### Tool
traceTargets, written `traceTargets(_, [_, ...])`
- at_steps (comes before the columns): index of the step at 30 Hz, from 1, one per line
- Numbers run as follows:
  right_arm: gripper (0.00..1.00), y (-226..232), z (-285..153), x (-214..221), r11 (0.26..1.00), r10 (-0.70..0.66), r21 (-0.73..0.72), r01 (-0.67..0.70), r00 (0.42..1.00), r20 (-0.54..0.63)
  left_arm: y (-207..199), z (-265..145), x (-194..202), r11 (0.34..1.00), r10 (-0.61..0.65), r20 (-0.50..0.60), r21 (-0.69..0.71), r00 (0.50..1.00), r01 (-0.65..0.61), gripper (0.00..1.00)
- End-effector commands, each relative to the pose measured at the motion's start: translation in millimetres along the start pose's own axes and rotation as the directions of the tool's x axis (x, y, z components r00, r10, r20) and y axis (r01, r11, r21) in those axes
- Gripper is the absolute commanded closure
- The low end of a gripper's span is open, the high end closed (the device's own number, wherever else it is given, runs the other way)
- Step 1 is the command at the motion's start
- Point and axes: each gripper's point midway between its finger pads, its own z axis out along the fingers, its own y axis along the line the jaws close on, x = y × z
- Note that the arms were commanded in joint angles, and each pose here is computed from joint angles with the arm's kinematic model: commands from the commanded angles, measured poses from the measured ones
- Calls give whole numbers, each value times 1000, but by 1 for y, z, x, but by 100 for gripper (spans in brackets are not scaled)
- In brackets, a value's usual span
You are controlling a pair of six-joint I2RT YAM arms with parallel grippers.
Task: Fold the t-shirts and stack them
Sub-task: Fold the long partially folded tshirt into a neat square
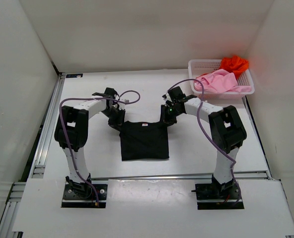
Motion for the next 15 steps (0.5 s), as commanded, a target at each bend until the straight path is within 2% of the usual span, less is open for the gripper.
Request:
traceTargets(1, [83, 4, 1, -6, 1000, -7, -26, 8, 1000, 14, -12, -8, -18, 999, 35, 50, 39, 998, -37, 86])
traceTargets(3, [93, 4, 1, -6, 1000, -7, -26, 8, 1000, 14, -16, -13, -22, 998, 43, 68, 49, 997, -47, 90])
traceTargets(7, [99, 12, -14, -7, 999, -27, -41, 30, 998, 52, -26, -34, -24, 996, 70, 125, 46, 990, -76, 90])
traceTargets(10, [99, 25, -39, -5, 994, -76, -69, 86, 988, 132, -46, -63, -24, 990, 110, 193, 61, 975, -124, 90])
traceTargets(11, [99, 21, -39, 4, 994, -74, -67, 83, 989, 127, -51, -68, -24, 988, 118, 209, 73, 971, -135, 90])
traceTargets(15, [99, 24, -53, 9, 994, -71, -73, 87, 978, 197, -67, -78, -21, 980, 145, 228, 104, 963, -172, 90])
